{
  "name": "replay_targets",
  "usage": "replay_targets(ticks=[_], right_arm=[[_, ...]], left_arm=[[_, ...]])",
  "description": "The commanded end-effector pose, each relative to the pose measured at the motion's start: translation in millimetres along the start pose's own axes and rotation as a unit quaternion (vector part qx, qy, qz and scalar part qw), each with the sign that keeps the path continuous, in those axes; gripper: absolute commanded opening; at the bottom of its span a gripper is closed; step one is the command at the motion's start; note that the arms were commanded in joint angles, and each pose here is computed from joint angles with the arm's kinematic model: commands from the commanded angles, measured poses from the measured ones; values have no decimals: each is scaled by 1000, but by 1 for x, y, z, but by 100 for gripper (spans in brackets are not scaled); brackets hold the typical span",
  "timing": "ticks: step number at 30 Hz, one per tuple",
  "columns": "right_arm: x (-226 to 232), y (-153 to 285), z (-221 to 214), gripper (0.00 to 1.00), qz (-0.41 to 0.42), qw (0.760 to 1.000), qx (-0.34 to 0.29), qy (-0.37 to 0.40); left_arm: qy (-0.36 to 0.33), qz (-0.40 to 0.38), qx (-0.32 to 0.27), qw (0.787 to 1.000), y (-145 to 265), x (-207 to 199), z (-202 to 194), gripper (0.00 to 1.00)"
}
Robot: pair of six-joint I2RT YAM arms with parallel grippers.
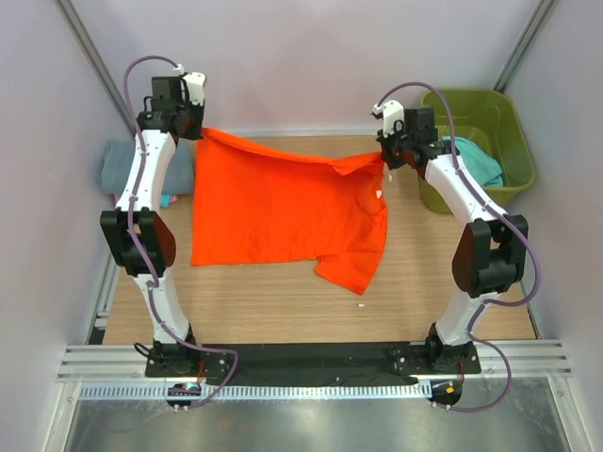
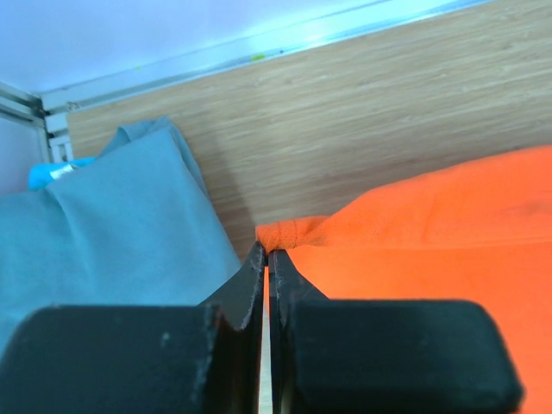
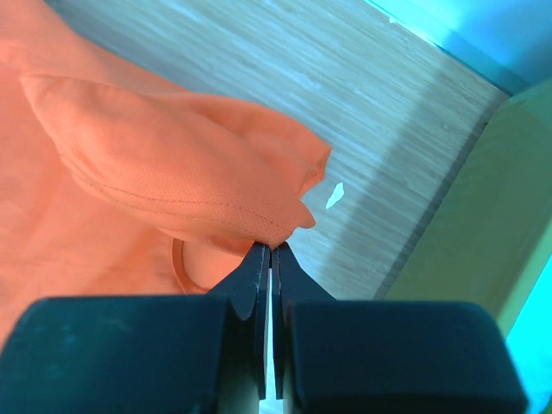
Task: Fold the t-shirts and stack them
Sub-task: Fold the tshirt
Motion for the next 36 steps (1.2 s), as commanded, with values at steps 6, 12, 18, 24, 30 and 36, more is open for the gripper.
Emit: replay_targets(ticks=[6,12,18,24,30,36], right_arm=[[-19,56,49,1,-63,995,-69,23],[-49,95,87,1,-128,986,-103,26],[-61,181,132,1,-180,968,-173,3],[-59,270,144,1,-233,947,-219,-7],[-40,354,120,1,-272,936,-222,18],[-19,440,114,1,-292,915,-276,27]], left_arm=[[14,-35,-19,999,15,-10,9,0],[-17,-61,-50,997,46,-31,36,0],[-17,-72,-103,992,116,-45,58,0],[-22,-65,-159,985,205,-47,63,0],[-26,-44,-273,961,320,-46,71,0],[-38,-48,-312,948,393,-50,50,0]])
Point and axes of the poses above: each gripper's point midway between its finger pads, its own y axis back along the fingers, its own x axis along the line the jaws close on, z = x × y, the point moved 5 cm from there along y, back along the fingers, and after that the axes turned 10 degrees about y, right-handed, at the moved point
